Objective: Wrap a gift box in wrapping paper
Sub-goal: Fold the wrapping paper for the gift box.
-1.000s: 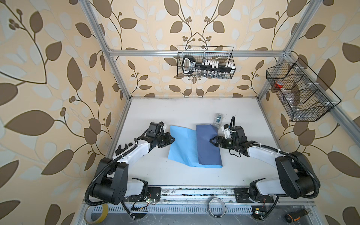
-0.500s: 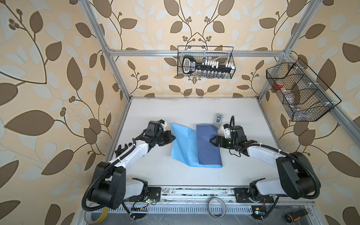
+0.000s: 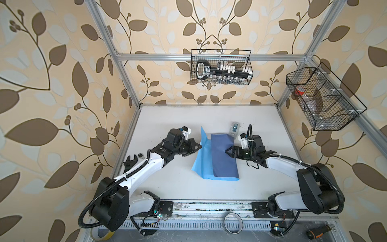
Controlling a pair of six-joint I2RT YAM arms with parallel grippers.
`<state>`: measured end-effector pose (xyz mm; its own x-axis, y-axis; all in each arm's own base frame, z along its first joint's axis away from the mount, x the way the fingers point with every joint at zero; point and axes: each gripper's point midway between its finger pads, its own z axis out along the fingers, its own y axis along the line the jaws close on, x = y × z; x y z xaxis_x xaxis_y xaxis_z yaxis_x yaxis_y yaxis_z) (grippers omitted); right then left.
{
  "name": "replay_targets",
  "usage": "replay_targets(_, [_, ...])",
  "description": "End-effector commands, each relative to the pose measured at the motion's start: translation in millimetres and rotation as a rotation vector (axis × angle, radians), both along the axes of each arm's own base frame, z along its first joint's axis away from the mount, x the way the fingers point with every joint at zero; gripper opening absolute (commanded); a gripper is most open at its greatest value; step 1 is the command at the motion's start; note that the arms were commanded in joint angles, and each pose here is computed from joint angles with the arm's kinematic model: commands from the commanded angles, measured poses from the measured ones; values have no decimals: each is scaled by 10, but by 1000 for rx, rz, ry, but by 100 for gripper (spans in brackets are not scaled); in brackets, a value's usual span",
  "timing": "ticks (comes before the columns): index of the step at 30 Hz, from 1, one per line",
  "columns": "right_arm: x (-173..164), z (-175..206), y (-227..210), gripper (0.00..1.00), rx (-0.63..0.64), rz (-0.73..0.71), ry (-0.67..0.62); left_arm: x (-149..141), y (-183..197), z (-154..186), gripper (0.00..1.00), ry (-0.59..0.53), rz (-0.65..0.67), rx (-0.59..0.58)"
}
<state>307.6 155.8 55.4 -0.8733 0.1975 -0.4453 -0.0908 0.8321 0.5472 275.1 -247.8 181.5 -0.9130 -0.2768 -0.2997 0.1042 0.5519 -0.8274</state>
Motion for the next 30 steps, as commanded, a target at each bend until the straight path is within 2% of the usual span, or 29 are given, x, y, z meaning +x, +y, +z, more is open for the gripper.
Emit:
replay_targets(1, [-344,-525,-321,97,-189,-37,181,123,-224,298,0,-29,48,-87])
replay_targets(11, [-347,-528,-287,97,-180,-27,181,120,-878,198,0,-7,33,-47])
replay_targets(15, [-344,-530,-277,97,-178,-23,181,133,-1120,-33,0,33,-5,0])
replay_targets(21, [-353,-534,-267,97,-174,-20,181,180,-1285,-247,0,69,-20,29])
replay_targets(30, [-371,-544,-222,97,-143,-11,193,311,-1427,-323,0,98,34,-87])
